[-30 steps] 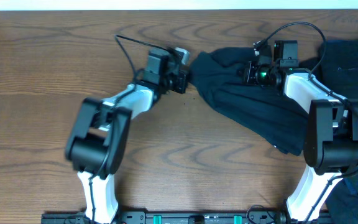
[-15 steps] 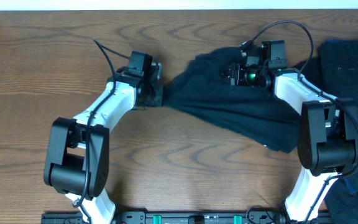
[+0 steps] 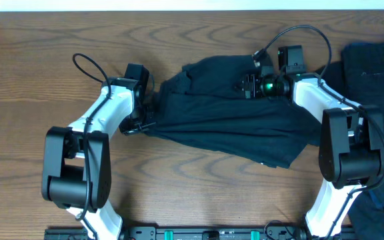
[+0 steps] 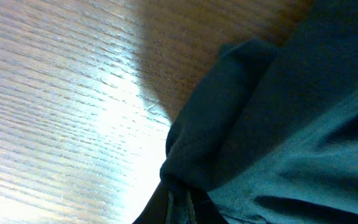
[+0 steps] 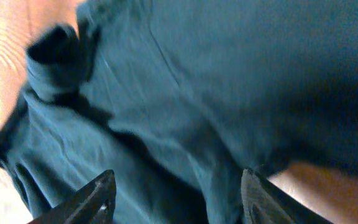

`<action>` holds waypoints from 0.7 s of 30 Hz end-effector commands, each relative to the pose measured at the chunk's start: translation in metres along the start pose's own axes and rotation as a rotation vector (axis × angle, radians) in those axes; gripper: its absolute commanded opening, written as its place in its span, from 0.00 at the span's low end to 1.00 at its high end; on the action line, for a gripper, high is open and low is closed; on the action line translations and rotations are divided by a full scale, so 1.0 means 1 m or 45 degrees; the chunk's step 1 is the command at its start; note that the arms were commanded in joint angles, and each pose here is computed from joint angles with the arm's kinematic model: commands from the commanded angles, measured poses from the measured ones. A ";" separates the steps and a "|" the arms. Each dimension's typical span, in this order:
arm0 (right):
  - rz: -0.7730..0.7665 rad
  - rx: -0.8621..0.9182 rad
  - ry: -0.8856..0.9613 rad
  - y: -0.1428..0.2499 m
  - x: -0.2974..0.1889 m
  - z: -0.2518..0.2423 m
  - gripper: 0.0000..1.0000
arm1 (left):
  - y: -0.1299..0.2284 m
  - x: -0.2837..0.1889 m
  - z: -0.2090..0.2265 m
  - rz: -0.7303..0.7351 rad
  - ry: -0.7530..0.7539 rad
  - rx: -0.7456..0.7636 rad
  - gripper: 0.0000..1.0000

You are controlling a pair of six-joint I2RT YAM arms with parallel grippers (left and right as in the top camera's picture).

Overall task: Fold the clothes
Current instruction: 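Pull the shirt edge left and down with the left gripper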

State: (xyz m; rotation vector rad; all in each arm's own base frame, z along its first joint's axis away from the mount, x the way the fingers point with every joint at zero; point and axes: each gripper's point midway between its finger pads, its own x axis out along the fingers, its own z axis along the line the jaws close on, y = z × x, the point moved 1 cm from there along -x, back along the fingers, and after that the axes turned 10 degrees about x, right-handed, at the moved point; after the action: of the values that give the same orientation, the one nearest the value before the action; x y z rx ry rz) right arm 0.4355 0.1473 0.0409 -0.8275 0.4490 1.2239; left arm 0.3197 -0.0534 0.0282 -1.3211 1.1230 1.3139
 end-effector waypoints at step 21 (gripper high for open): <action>0.124 -0.041 0.157 0.023 -0.014 -0.016 0.61 | 0.008 -0.020 -0.093 -0.209 0.079 0.283 0.06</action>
State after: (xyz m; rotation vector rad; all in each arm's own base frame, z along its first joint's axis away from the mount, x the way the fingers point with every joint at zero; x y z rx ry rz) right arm 0.4054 0.1328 0.0217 -0.8846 0.5978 1.2992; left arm 0.3326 -0.1350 0.0655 -1.3279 1.1129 0.9805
